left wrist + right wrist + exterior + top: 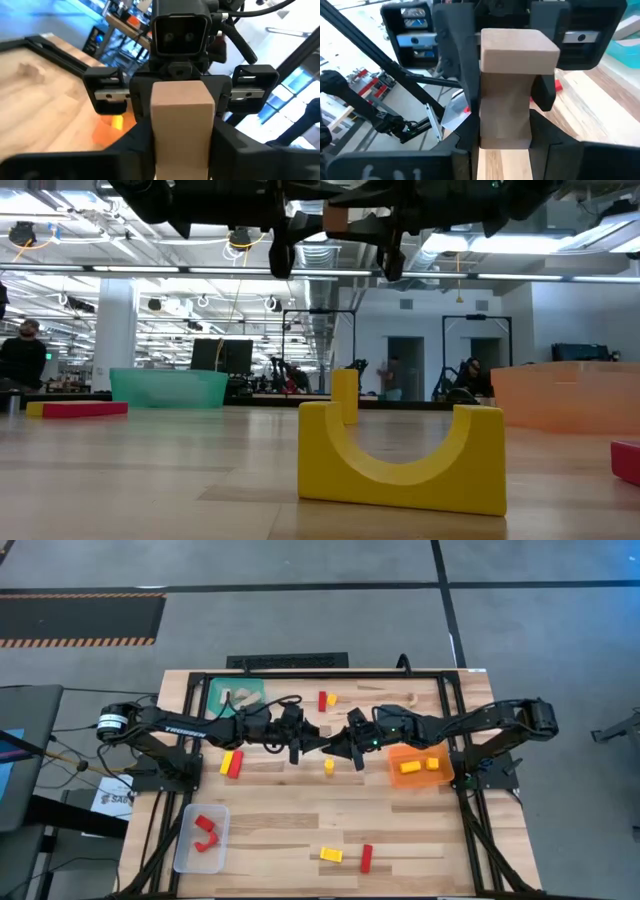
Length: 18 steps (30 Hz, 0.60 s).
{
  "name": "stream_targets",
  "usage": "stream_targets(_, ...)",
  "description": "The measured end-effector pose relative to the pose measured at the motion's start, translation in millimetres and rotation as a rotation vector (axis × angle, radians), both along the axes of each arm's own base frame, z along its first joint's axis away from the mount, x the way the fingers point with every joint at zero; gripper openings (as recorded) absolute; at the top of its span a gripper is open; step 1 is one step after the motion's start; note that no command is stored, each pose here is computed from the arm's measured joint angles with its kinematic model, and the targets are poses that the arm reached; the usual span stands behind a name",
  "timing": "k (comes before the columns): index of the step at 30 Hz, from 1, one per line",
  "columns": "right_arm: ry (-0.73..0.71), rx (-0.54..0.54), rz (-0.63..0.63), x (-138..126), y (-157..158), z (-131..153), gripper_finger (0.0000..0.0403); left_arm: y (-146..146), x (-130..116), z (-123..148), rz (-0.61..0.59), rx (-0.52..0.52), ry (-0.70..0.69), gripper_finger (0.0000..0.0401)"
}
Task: Sort & place blocks by color
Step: Put the light brown block into the light blue bin
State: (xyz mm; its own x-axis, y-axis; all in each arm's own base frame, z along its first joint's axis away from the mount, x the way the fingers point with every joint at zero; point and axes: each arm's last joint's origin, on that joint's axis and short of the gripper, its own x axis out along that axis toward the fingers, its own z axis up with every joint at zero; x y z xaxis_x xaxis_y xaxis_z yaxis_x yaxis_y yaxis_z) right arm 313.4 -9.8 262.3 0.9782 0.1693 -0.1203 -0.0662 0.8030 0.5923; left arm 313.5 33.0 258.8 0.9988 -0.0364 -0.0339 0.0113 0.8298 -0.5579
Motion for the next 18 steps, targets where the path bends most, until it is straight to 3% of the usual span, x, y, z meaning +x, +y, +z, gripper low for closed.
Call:
stream_targets(3,0.008,0.006,-0.005,-0.1,-1.3,-0.7,0.0127,3.2,-0.4,-0.2,-0.012,-0.005,0.001,0.0101)
stream_targets(10,0.043,0.076,-0.028,-2.9,-10.3,-0.8,0.0316,23.4,-10.7,1.6,0.002,0.022,0.062,0.0101)
stream_targets(14,0.143,0.119,-0.050,-9.9,-16.4,-4.4,0.0384,47.8,-42.3,9.5,0.154,0.108,0.222,0.0101)
stream_targets(18,0.233,0.126,-0.065,-13.8,-17.0,-11.2,0.0385,73.2,-85.8,16.8,0.402,0.158,0.412,0.0101)
